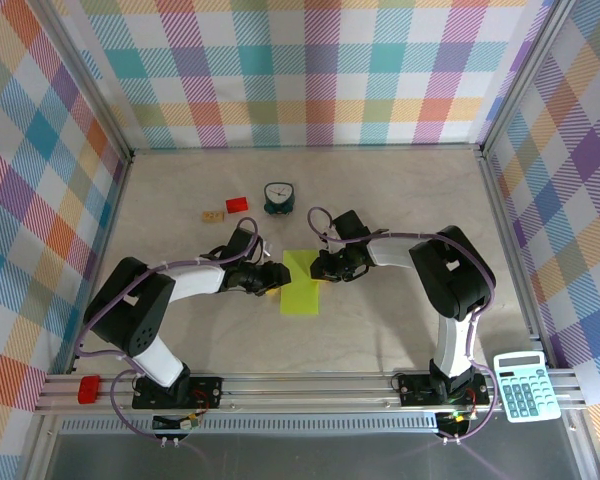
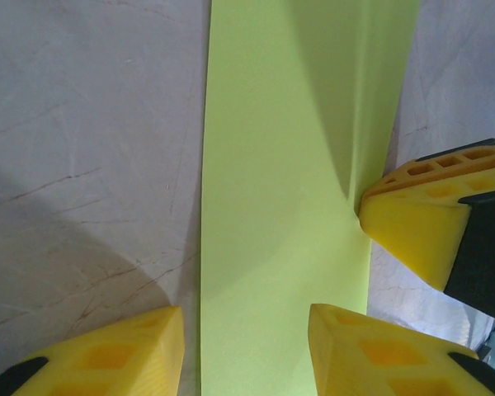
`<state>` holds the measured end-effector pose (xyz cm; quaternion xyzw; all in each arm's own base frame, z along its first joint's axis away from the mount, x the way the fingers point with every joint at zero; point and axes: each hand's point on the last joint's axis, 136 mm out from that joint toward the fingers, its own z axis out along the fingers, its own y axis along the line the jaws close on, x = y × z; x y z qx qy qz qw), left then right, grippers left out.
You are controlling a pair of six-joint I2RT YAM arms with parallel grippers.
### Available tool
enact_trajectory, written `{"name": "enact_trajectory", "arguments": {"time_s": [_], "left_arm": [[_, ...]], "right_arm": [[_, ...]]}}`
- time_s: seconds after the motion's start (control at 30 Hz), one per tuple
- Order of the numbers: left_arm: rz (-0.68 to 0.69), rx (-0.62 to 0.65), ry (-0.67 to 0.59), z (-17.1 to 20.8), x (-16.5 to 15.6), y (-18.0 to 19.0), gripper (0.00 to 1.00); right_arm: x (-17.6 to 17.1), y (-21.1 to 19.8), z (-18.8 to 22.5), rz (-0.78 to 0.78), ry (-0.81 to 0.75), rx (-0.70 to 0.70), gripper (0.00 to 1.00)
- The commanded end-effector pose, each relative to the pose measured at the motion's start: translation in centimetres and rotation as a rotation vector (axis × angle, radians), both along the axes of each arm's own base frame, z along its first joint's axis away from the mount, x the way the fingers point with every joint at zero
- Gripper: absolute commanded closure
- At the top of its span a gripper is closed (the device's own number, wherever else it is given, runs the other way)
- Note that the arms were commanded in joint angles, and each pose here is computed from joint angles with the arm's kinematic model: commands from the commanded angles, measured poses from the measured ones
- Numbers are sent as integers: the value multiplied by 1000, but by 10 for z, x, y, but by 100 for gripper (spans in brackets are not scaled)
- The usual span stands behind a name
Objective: Fold a paper plane with a square sheet of paper (fold left side to right side)
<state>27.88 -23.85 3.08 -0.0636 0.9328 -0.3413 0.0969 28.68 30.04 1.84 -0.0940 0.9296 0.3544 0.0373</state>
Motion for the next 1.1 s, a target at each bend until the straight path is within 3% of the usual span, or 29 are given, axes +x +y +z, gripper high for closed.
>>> {"name": "enact_trajectory", "arguments": {"time_s": [0.0,0.27,0.9,1.07], "left_arm": [[-16,-53,0,5,1,-11,58],[-12,-83,4,8,0,-15,59],[48,-16,86,-9,-20,0,58],[47,-49,89,-9,-19,-6,65]], "right_arm": [[-7,-6,-10,4,35,-44,87],[-7,-7,-11,7,34,-47,87],[-5,-8,-9,7,27,-60,86],[-5,-8,-9,7,26,-59,86]]}}
